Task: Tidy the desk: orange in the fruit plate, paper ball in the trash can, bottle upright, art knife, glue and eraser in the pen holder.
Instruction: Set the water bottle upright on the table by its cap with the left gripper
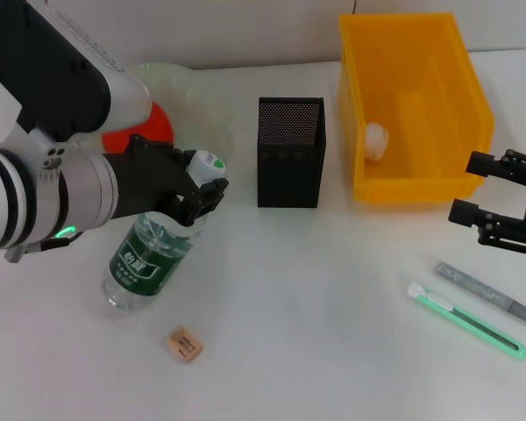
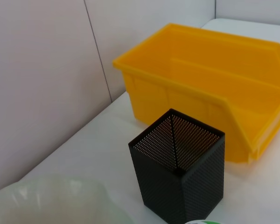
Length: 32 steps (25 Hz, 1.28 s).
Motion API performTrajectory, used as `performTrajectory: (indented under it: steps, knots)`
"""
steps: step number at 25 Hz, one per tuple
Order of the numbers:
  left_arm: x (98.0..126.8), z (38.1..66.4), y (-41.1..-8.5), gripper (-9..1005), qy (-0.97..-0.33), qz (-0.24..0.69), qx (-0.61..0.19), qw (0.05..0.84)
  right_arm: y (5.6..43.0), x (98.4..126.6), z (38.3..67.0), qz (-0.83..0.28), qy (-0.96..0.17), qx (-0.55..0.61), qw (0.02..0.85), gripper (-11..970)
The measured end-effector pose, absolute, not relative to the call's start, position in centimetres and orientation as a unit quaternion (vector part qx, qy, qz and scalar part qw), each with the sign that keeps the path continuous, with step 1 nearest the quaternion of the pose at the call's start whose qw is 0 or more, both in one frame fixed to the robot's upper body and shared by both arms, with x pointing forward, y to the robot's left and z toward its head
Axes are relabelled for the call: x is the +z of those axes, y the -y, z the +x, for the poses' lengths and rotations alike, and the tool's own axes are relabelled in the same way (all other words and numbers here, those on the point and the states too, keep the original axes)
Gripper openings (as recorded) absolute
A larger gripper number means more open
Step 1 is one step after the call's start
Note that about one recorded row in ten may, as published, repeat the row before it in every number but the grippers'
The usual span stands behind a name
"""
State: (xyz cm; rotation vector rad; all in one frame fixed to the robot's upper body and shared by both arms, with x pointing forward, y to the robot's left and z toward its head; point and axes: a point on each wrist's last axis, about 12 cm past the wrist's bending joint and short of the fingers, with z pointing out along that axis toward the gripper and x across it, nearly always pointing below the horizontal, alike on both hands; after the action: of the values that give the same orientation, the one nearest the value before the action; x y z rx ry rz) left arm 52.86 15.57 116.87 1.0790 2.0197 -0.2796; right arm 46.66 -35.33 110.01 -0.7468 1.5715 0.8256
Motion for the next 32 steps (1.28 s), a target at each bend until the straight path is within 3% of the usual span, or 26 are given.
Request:
performTrajectory:
  steps: [32]
  knots:
    - [118.1, 53.2, -15.9, 445, -0.781, 0.424, -0.136, 0.438, 35.3, 109.8, 46.7, -0.315, -0.671, 0.353, 0.571, 753]
